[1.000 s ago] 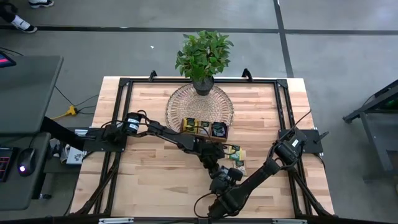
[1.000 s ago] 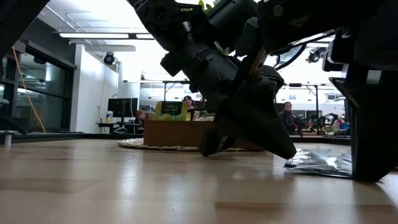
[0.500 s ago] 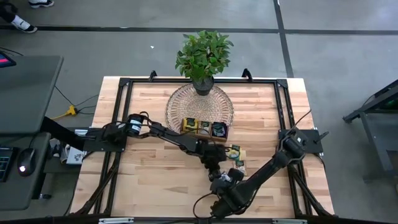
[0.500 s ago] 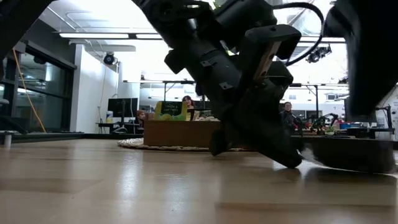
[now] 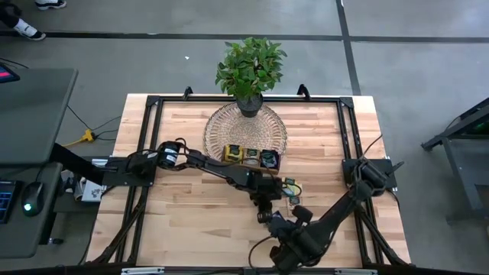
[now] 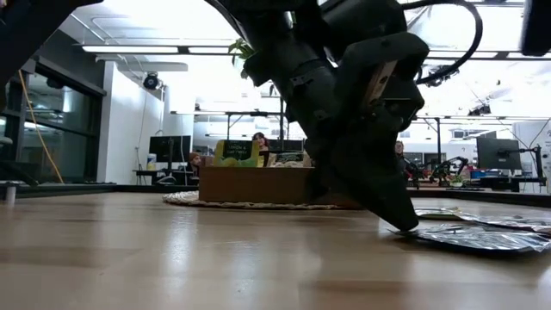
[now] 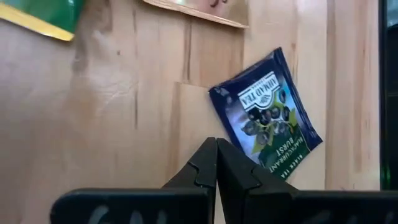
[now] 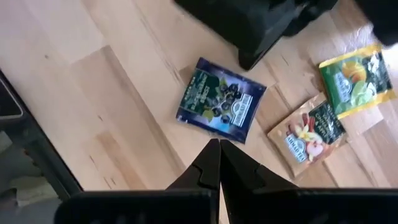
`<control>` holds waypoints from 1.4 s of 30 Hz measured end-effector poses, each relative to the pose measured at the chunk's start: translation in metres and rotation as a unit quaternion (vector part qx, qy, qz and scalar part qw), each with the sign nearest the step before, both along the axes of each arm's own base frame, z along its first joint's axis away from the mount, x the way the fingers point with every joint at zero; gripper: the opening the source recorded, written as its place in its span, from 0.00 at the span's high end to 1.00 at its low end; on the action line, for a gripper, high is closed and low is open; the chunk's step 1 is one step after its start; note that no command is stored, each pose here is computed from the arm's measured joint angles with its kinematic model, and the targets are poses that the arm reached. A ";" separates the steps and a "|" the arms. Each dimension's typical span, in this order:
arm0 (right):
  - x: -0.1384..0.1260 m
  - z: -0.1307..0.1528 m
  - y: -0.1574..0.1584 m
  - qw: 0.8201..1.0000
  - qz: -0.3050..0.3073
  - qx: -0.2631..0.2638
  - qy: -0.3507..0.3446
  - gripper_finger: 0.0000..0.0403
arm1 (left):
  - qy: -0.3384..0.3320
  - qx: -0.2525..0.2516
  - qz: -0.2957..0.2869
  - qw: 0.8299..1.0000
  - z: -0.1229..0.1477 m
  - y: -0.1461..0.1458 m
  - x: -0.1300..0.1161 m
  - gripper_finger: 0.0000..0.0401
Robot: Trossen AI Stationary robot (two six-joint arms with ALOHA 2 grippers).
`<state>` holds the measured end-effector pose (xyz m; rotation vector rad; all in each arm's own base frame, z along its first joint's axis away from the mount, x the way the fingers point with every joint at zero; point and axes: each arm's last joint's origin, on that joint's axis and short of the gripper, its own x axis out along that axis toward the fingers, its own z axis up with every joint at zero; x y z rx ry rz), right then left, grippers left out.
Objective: Pick & Place Tea
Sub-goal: Put the violet tea bag into the right section of the wooden organizer
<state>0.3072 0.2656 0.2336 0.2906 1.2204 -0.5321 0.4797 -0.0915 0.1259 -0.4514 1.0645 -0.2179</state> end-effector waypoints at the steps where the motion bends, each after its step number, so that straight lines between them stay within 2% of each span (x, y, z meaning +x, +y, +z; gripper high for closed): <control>1: -0.002 -0.001 0.002 1.000 -0.004 -0.001 -0.002 1.00 | 0.002 0.000 0.002 1.000 0.000 0.000 0.000 1.00; 8: -0.023 -0.014 0.017 0.997 -0.075 -0.003 -0.025 1.00 | 0.011 -0.004 0.008 1.000 0.000 0.001 -0.001 1.00; 10: -0.030 -0.018 0.022 0.994 -0.100 0.001 -0.034 1.00 | 0.019 -0.002 0.010 1.000 0.008 0.001 -0.004 1.00; 14: -0.036 -0.032 0.028 0.988 -0.144 0.028 -0.054 1.00 | 0.011 -0.006 0.006 1.000 0.013 -0.001 -0.005 1.00; 17: -0.032 -0.046 0.033 0.984 -0.147 0.066 -0.081 1.00 | -0.003 -0.006 0.001 1.000 0.018 -0.003 -0.002 1.00; 20: -0.031 -0.057 0.034 0.981 -0.147 0.081 -0.091 1.00 | -0.032 -0.021 -0.007 0.999 0.027 -0.004 0.003 1.00; 23: -0.033 -0.063 0.033 0.982 -0.146 0.083 -0.089 1.00 | -0.054 -0.047 -0.020 0.997 0.031 -0.007 0.007 1.00; 29: -0.038 -0.065 0.035 0.983 -0.143 0.081 -0.083 1.00 | -0.096 -0.043 -0.010 0.994 0.036 -0.007 0.013 1.00; 33: -0.038 -0.065 0.035 0.983 -0.143 0.081 -0.083 1.00 | -0.097 -0.049 -0.014 0.994 0.037 -0.007 0.013 1.00; 36: -0.037 -0.065 0.034 0.983 -0.144 0.081 -0.081 1.00 | -0.094 -0.058 -0.017 0.994 0.025 -0.008 0.017 1.00; 38: -0.037 -0.065 0.034 0.983 -0.145 0.081 -0.081 1.00 | -0.065 -0.056 -0.012 0.996 0.013 -0.008 0.014 1.00; 42: -0.036 -0.065 0.032 0.983 -0.149 0.082 -0.073 1.00 | -0.076 -0.062 -0.017 0.995 0.011 -0.010 0.017 1.00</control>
